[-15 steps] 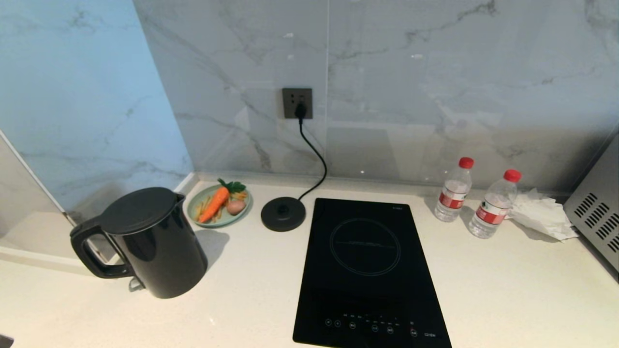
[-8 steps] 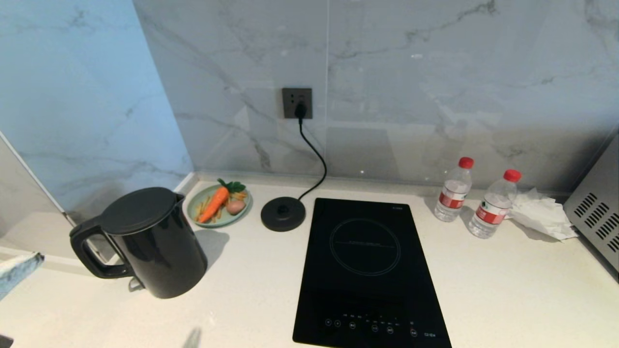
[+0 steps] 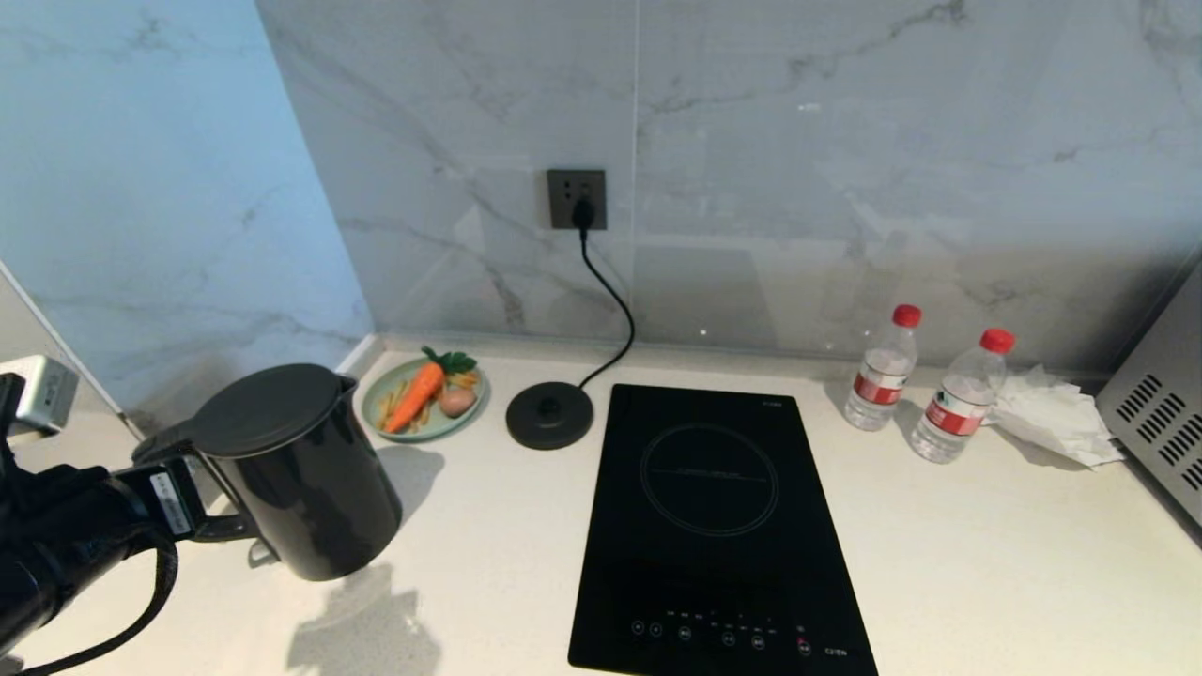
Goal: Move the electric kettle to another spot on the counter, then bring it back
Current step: Grab the kettle
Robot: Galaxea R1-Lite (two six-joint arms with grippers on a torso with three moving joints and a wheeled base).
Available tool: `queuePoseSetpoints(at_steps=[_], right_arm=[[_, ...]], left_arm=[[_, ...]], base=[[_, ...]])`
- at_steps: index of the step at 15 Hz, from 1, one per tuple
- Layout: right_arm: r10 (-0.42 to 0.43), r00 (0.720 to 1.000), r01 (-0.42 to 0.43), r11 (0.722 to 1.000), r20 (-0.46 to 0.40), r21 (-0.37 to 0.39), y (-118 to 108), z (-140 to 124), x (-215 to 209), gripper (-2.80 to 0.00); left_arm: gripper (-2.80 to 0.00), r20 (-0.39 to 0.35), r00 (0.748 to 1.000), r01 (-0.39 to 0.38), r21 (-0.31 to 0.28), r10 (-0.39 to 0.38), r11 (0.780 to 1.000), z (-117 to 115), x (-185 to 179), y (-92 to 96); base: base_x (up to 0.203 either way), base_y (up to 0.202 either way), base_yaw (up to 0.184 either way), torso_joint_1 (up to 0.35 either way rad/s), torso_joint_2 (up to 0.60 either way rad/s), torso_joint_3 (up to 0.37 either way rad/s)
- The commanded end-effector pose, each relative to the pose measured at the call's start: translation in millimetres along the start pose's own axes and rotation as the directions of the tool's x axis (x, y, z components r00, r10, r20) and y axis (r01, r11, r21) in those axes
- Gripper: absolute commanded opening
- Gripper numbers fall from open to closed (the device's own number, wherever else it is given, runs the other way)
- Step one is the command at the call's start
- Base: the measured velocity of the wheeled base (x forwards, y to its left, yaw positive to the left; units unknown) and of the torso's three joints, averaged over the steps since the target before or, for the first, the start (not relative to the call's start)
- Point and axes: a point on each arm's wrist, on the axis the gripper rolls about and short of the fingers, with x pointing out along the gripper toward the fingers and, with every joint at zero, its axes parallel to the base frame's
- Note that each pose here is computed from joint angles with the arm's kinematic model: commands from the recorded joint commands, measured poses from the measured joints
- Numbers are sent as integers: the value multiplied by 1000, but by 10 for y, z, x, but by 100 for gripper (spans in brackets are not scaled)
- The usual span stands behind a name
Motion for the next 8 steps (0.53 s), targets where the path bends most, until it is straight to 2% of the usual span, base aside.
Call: queuePoseSetpoints(at_steps=[1, 3, 5, 8], right_arm=[[0, 1000, 0, 1000, 0, 0, 0, 0, 0, -280], [0, 1000, 0, 1000, 0, 0, 0, 0, 0, -280], [0, 1000, 0, 1000, 0, 0, 0, 0, 0, -280], [1, 1000, -1, 1000, 0, 0, 0, 0, 0, -280]], left_arm=[[-280, -65, 997, -35, 17, 36, 999, -257, 77, 41], [-280, -42, 995, -87, -22, 87, 996, -268, 140, 171], [-280, -49, 997, -55, -24, 54, 998, -288, 172, 260], [-280, -70, 997, -42, -14, 41, 999, -279, 288, 227]], base=[[0, 0, 0, 0, 0, 0], [0, 0, 0, 0, 0, 0], [0, 0, 0, 0, 0, 0], [0, 0, 0, 0, 0, 0]])
